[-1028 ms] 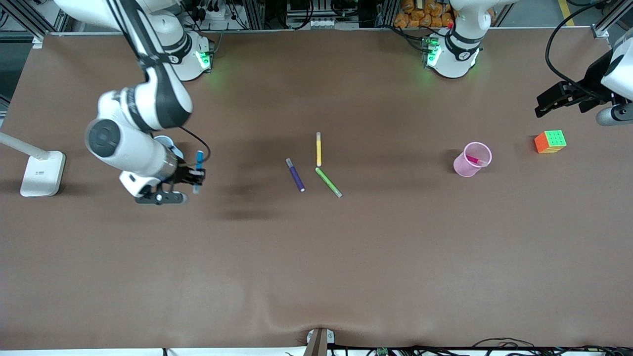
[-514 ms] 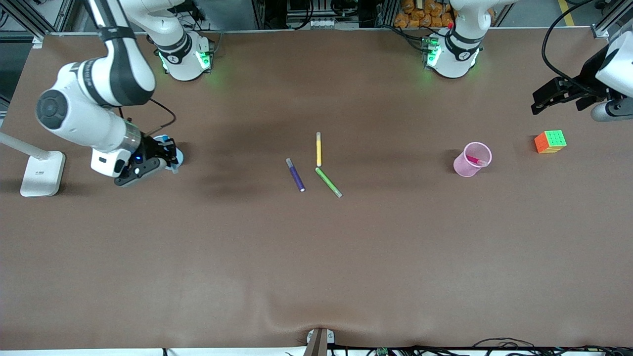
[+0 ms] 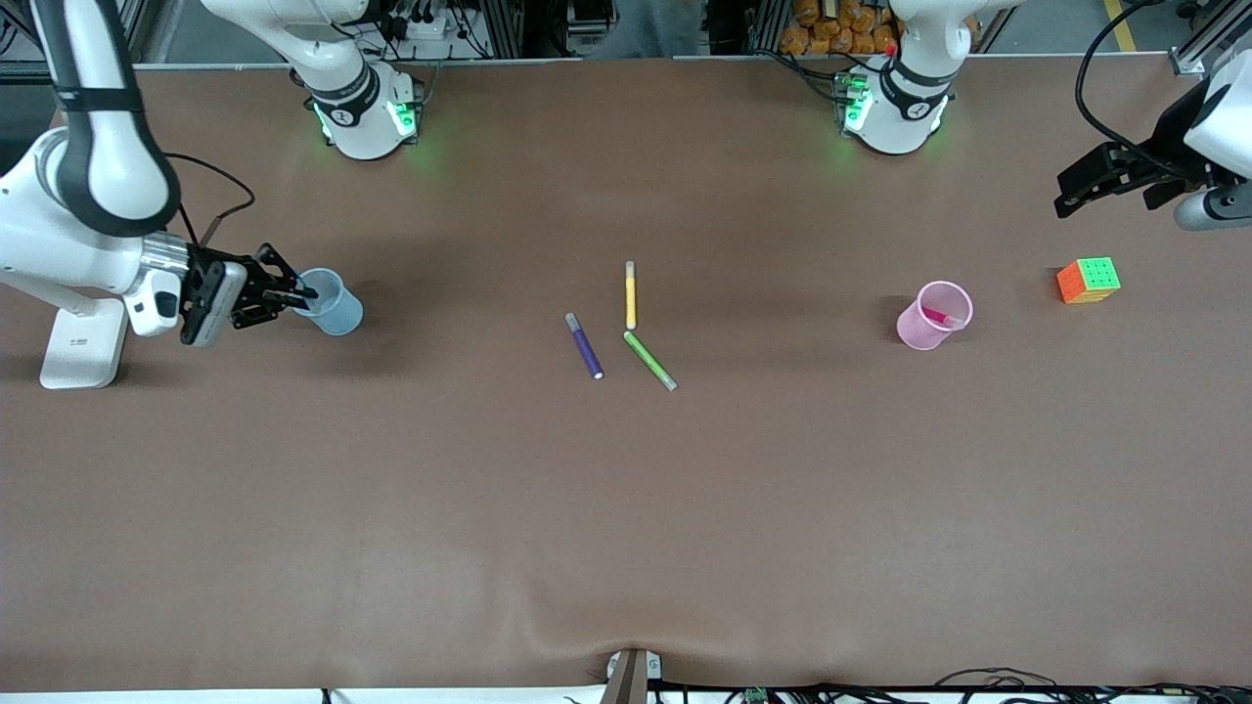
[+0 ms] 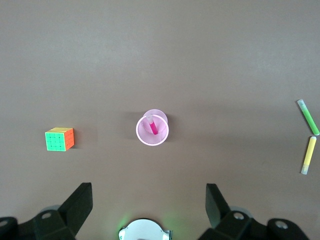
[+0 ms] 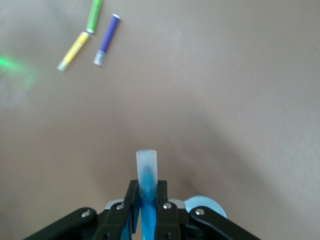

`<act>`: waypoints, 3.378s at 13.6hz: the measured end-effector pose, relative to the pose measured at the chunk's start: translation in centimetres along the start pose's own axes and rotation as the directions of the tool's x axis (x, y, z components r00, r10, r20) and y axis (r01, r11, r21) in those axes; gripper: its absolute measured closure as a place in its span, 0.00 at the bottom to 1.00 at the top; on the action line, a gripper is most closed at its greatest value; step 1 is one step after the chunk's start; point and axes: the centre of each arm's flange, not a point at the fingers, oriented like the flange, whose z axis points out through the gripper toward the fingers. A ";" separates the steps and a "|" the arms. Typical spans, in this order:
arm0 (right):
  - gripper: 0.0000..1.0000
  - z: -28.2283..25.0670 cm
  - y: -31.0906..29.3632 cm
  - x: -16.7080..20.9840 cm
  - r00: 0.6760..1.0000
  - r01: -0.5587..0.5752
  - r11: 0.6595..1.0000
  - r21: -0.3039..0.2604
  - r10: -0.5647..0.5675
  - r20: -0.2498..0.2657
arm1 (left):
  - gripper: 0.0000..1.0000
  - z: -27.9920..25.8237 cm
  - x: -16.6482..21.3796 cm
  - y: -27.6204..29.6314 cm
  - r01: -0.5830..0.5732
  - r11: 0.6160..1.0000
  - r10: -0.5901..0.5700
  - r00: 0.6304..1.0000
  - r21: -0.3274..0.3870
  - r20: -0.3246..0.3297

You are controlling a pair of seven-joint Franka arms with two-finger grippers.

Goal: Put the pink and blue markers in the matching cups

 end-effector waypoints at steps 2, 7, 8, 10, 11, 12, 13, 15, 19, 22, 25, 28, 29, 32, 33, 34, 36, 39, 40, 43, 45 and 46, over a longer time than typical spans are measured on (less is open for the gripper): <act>0.83 1.1 0.2 -0.7 0.998 0.032 0.998 0.054 -0.029 -0.062 | 0.00 0.0 0.0 -0.3 0.005 1.000 -0.005 1.000 0.000 0.003; 0.83 5.3 2.4 -3.3 0.982 0.129 0.985 0.113 -0.111 -0.155 | 0.00 0.0 -0.1 0.2 -0.005 1.000 0.005 1.000 0.001 0.003; 0.83 5.6 2.9 -4.0 0.979 0.139 0.984 0.115 -0.119 -0.165 | 0.00 0.0 -0.1 0.4 -0.009 1.000 0.009 1.000 0.000 0.003; 0.83 5.5 3.5 -4.5 0.976 0.149 0.983 0.110 -0.129 -0.176 | 0.00 0.1 -0.3 1.0 -0.024 1.000 0.024 1.000 -0.006 0.011; 0.83 5.2 3.6 -4.3 0.975 0.153 0.983 0.103 -0.132 -0.181 | 0.00 0.2 -0.4 1.1 -0.025 1.000 0.025 1.000 -0.011 0.015; 0.83 4.9 3.7 -4.1 0.973 0.155 0.983 0.098 -0.135 -0.185 | 0.00 0.3 -0.5 1.2 -0.018 1.000 0.018 1.000 -0.015 0.019; 0.83 4.7 3.8 -4.1 0.973 0.154 0.983 0.098 -0.134 -0.190 | 0.00 0.2 -0.5 1.2 -0.004 1.000 0.005 1.000 -0.017 0.022; 0.83 4.1 4.1 -4.9 0.971 0.151 0.984 0.094 -0.130 -0.201 | 0.00 0.2 -0.6 1.4 0.014 1.000 -0.014 1.000 -0.017 0.025; 0.78 3.3 5.0 -7.1 0.964 0.155 0.984 0.084 -0.132 -0.229 | 0.00 0.2 -0.9 2.6 0.003 1.000 -0.003 1.000 -0.015 0.024; 0.42 3.4 5.3 -7.9 0.964 0.148 0.984 0.095 -0.122 -0.237 | 0.00 0.7 -0.9 2.8 0.002 1.000 -0.002 0.999 -0.012 0.034; 0.09 2.4 5.2 -6.9 0.965 0.119 0.985 0.126 -0.085 -0.246 | 0.00 0.8 -0.9 2.5 0.008 1.000 -0.008 0.999 -0.012 0.037; 0.00 -3.5 5.8 -2.8 0.980 -0.061 0.986 0.153 0.088 -0.176 | 0.00 0.7 -0.9 2.5 0.009 1.000 -0.009 0.999 -0.012 0.035; 0.00 -6.2 5.8 -1.1 0.976 -0.146 0.979 0.142 0.166 -0.139 | 0.00 0.6 -0.9 2.5 0.009 1.000 -0.009 0.999 -0.013 0.033; 0.00 -14.6 4.0 4.2 0.908 -0.419 0.906 0.067 0.420 0.001 | 0.00 0.4 -1.0 2.4 0.011 1.000 -0.010 1.000 -0.014 0.029; 0.00 -16.9 3.0 6.0 0.866 -0.498 0.867 0.015 0.498 0.040 | 0.00 0.4 -1.0 2.3 0.011 1.000 -0.011 1.000 -0.014 0.028; 0.00 -18.7 1.8 7.8 0.836 -0.541 0.839 -0.052 0.544 0.073 | 0.00 0.4 -1.0 2.3 0.011 1.000 -0.011 1.000 -0.014 0.028; 0.00 -20.5 -0.2 10.9 0.799 -0.578 0.803 -0.146 0.593 0.101 | 0.00 0.4 -1.0 2.2 0.013 1.000 -0.012 1.000 -0.014 0.029; 0.00 -23.2 -0.7 12.6 0.775 -0.577 0.758 -0.303 0.626 0.091 | 0.00 0.4 -1.0 2.0 0.017 1.000 -0.017 0.999 -0.014 0.029; 0.00 -24.1 -0.8 13.1 0.774 -0.559 0.745 -0.364 0.626 0.093 | 0.00 0.4 -1.0 2.0 0.017 1.000 -0.017 0.999 -0.014 0.029; 0.00 -25.3 -1.0 14.1 0.775 -0.521 0.723 -0.454 0.623 0.102 | 0.00 0.2 -1.1 2.0 0.017 1.000 -0.017 1.000 -0.015 0.025; 0.00 -26.0 -1.3 14.3 0.779 -0.515 0.719 -0.467 0.620 0.094 | 0.00 -0.2 -1.4 1.9 0.018 1.000 -0.018 1.000 -0.016 0.016; 0.00 -26.2 -1.5 14.4 0.780 -0.512 0.717 -0.473 0.619 0.094 | 0.00 -0.4 -1.5 1.9 0.019 1.000 -0.019 1.000 -0.017 0.013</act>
